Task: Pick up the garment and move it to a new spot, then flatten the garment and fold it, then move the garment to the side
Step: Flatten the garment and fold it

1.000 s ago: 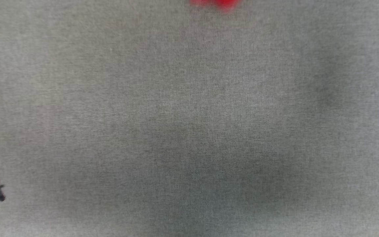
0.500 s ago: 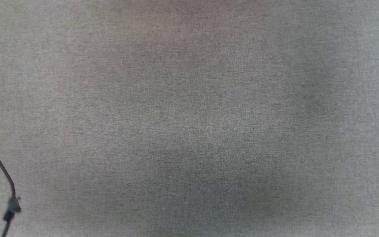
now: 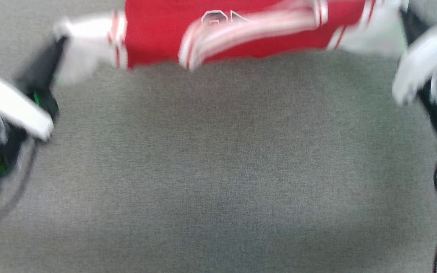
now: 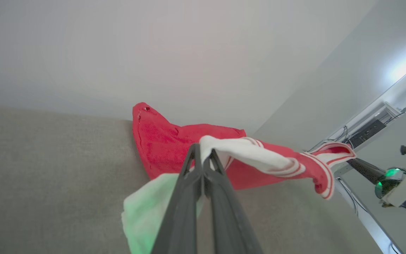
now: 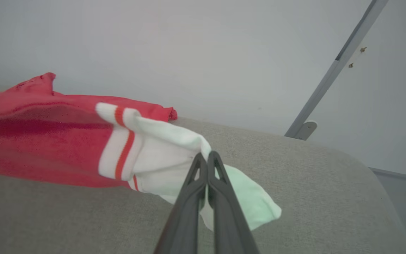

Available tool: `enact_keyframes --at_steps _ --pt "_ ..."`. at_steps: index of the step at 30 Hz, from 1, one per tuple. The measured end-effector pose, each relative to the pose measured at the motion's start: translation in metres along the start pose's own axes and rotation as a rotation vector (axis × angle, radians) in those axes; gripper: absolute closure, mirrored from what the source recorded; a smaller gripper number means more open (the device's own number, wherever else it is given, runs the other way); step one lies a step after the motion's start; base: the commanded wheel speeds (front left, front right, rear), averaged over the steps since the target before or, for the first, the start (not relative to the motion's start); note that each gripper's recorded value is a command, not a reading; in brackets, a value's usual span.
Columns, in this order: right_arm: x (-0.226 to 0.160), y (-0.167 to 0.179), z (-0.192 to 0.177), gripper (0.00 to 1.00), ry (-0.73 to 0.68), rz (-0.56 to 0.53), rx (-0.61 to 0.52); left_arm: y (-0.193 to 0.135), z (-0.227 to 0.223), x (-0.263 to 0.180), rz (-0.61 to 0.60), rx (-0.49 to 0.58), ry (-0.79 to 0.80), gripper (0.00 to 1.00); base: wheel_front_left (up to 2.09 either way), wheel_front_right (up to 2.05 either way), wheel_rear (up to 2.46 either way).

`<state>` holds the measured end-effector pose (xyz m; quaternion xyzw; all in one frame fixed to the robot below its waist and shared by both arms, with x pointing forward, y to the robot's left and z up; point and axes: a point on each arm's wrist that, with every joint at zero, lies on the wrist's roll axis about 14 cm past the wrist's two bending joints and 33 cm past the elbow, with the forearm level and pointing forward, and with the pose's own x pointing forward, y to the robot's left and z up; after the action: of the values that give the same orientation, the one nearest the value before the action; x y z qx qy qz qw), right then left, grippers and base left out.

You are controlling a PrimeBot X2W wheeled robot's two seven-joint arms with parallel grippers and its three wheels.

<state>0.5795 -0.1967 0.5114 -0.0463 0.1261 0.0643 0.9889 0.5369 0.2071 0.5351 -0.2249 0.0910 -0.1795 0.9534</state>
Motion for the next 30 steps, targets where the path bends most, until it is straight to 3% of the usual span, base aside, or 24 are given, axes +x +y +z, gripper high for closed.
enact_keyframes --at_steps 11,24,30 --pt "-0.103 0.023 -0.081 1.00 0.240 0.094 0.075 -0.009 -0.104 -0.093 0.063 -0.209 0.171 1.00 0.00 0.00 0.00" --pt "-0.189 0.057 -0.143 1.00 0.578 0.201 0.178 -0.005 -0.143 -0.160 0.114 -0.179 0.317 1.00 0.00 0.00 0.00" --pt "-0.212 0.063 -0.151 1.00 0.646 0.220 0.227 -0.004 -0.159 -0.179 0.135 -0.178 0.362 1.00 0.00 0.00 0.00"
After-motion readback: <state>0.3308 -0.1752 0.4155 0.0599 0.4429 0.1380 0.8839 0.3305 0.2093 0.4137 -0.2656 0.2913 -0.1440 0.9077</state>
